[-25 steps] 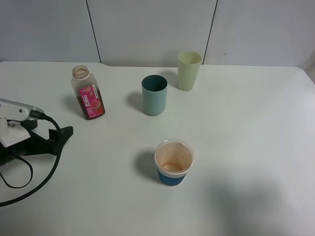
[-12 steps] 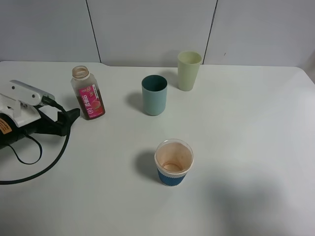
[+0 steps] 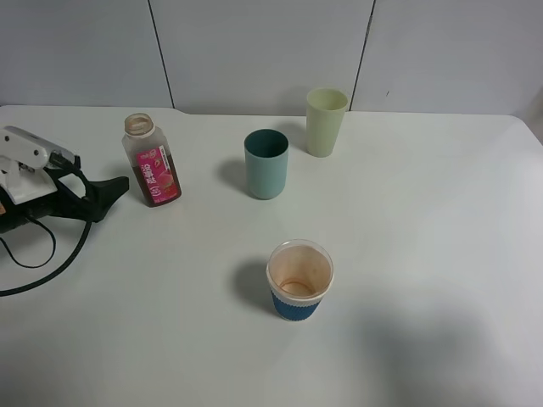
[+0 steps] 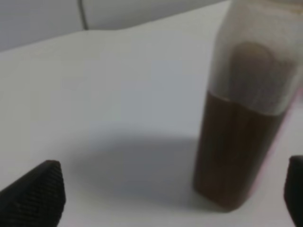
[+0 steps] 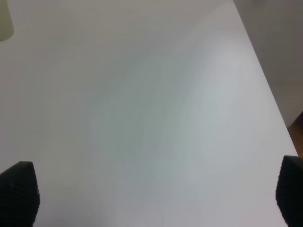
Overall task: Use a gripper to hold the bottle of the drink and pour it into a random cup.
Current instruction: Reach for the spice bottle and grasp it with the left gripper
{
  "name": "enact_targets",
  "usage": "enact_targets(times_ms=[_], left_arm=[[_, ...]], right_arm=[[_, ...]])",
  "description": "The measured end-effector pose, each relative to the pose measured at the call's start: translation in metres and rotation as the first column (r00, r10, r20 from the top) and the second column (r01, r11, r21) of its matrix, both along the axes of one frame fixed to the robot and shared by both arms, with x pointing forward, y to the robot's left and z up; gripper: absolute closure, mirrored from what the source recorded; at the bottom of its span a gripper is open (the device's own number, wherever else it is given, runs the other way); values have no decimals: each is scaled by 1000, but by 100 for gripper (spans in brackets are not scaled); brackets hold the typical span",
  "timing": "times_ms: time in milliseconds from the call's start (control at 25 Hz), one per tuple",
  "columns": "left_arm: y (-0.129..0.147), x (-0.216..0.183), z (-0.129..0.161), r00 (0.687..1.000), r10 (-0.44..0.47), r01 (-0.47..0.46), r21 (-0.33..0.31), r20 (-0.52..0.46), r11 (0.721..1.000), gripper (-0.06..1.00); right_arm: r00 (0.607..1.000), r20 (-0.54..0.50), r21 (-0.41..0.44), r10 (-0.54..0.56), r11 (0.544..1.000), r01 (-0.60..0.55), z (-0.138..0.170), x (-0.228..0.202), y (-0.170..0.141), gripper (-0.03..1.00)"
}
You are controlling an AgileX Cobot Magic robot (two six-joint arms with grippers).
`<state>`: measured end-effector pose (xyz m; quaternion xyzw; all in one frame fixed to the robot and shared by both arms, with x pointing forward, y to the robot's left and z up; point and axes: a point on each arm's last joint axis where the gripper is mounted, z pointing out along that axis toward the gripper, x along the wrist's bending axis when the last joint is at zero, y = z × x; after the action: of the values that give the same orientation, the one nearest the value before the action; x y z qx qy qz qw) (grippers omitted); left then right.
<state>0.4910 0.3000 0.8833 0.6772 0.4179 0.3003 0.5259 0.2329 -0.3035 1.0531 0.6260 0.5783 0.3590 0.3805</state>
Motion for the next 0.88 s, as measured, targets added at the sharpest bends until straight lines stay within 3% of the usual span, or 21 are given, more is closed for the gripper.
enact_targets(times_ms=[360, 880], left_arm=[[-6, 12, -4, 992, -121, 119, -62, -30, 991, 7], [-12, 28, -8, 986, -168, 165, -82, -25, 983, 11]], right_arm=[[1000, 0, 0, 0, 1000, 0, 0, 0, 0, -3], [1000, 0, 0, 0, 1000, 0, 0, 0, 0, -3]])
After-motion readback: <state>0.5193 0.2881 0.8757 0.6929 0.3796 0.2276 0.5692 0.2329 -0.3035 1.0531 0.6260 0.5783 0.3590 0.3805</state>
